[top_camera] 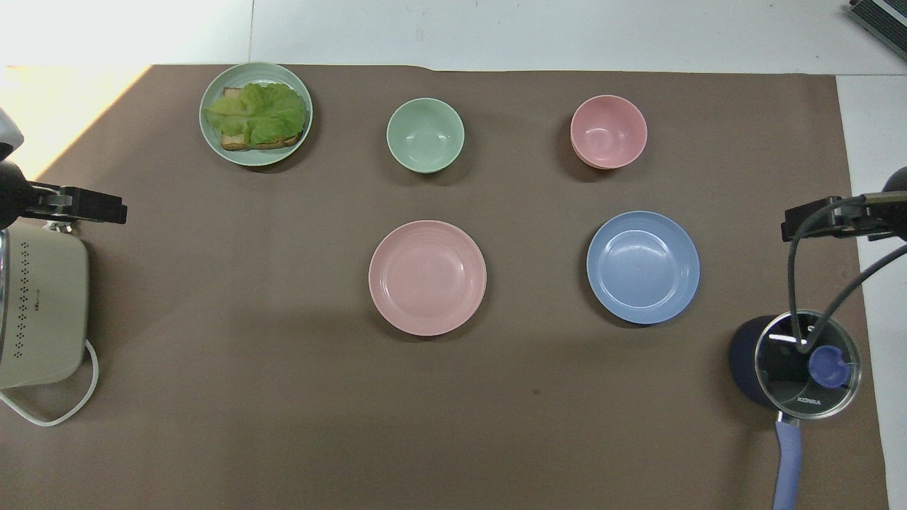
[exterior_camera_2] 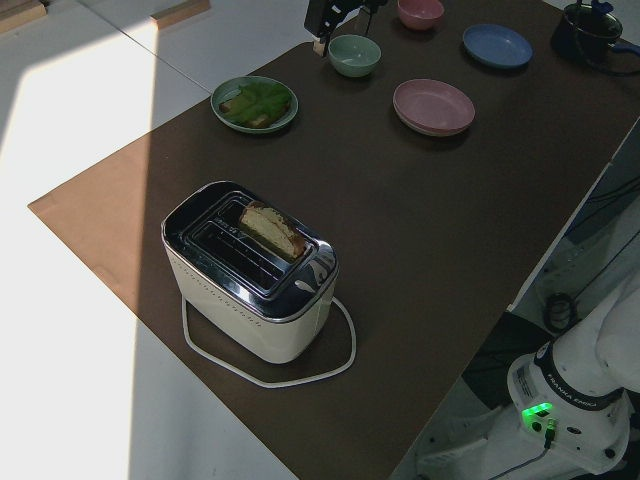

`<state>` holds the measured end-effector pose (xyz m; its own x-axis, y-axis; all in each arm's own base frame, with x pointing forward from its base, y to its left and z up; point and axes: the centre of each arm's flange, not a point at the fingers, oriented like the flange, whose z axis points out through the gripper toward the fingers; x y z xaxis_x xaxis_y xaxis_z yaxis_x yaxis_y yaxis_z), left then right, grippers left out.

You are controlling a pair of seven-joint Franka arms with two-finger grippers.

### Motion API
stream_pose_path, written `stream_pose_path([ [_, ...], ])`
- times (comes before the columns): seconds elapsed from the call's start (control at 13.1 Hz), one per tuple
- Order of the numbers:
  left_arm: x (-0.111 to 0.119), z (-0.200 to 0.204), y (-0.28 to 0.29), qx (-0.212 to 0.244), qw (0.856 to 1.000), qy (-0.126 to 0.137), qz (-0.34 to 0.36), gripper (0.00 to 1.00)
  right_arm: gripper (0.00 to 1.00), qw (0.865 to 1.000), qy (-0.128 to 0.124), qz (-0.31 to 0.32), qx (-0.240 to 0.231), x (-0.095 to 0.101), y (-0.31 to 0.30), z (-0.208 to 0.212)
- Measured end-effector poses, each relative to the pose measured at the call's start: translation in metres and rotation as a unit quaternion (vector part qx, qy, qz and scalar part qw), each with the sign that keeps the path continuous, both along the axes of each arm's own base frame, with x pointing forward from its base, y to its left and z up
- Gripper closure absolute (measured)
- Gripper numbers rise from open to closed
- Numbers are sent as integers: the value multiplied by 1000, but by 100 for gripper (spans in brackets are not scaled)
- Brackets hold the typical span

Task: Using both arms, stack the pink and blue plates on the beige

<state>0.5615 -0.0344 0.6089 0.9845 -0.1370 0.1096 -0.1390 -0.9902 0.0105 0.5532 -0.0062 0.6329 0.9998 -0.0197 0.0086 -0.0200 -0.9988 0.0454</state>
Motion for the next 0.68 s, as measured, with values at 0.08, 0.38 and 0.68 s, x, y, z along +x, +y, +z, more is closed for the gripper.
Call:
stream_pose_path([
  [0.08, 0, 0, 0, 0, 1000, 0, 0, 0, 0, 1000, 0, -1, 0, 0, -1, 0],
  [0.38, 0, 0, 0, 0, 1000, 0, 0, 0, 0, 1000, -9, -3, 0, 2, -4, 1],
  [0.68, 0, 0, 0, 0, 1000, 0, 0, 0, 0, 1000, -16, -8, 0, 7, -10, -13],
])
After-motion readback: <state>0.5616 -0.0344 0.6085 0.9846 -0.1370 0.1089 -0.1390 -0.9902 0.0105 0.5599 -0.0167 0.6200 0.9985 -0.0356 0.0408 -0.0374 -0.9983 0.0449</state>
